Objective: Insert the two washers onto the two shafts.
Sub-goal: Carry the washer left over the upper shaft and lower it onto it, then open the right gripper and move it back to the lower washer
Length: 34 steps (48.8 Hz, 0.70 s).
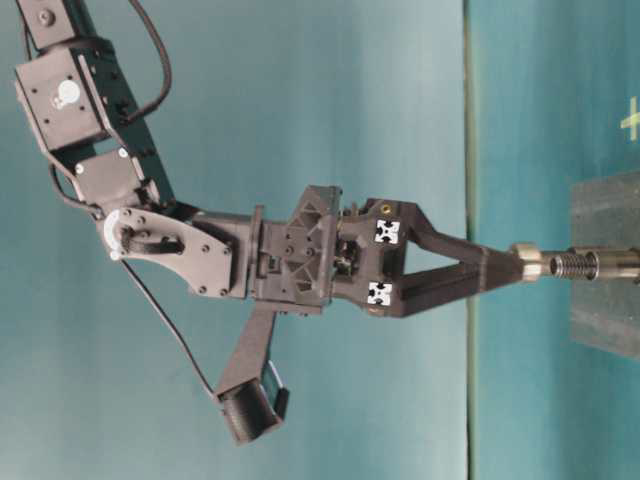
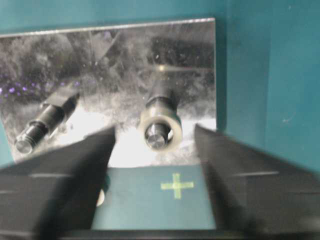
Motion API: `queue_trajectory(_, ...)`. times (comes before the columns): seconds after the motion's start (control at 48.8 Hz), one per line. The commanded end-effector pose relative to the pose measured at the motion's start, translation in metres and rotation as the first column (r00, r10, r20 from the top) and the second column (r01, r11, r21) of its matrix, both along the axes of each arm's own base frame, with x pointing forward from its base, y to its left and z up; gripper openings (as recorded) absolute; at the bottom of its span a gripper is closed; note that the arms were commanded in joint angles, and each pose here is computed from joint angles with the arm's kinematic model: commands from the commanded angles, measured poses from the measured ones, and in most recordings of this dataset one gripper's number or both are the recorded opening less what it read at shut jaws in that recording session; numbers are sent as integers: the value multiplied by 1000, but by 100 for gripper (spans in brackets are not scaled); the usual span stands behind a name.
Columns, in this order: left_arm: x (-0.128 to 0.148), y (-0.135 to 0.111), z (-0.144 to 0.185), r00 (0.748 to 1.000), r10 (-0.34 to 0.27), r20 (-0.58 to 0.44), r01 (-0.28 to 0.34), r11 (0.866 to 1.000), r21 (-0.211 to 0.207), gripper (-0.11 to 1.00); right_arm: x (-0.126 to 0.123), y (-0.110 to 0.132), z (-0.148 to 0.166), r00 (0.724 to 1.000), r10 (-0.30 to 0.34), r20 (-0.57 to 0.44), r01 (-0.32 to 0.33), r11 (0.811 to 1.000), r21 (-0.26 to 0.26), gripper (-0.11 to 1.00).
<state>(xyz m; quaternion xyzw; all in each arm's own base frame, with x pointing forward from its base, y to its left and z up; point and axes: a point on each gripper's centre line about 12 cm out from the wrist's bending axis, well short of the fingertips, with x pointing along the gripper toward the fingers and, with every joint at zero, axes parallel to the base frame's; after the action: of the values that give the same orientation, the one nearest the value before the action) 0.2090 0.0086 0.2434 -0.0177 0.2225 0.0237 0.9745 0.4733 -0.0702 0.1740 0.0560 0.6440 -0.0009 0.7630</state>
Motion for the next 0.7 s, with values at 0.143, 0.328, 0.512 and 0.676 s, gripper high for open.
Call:
queue_trajectory(0.143, 3, 0, 7, 1000, 0, 21, 0, 1000, 2, 0, 4, -6, 38, 997, -9, 82, 11, 1000, -16, 78)
queue_trajectory(0.328, 2, 0, 6, 1000, 0, 18, 0, 1000, 2, 0, -14, -3, 51, 999, -5, 52, 6, 1000, -15, 78)
queue_trajectory(0.512, 2, 0, 5, 1000, 2, 15, -2, 1000, 1, 0, -46, 8, 63, 998, -22, 67, 23, 1000, -12, 78)
queue_trajectory(0.676, 2, 0, 4, 1000, 2, 14, -2, 1000, 1, 0, -76, 25, 60, 987, -45, 157, 48, 999, -15, 78)
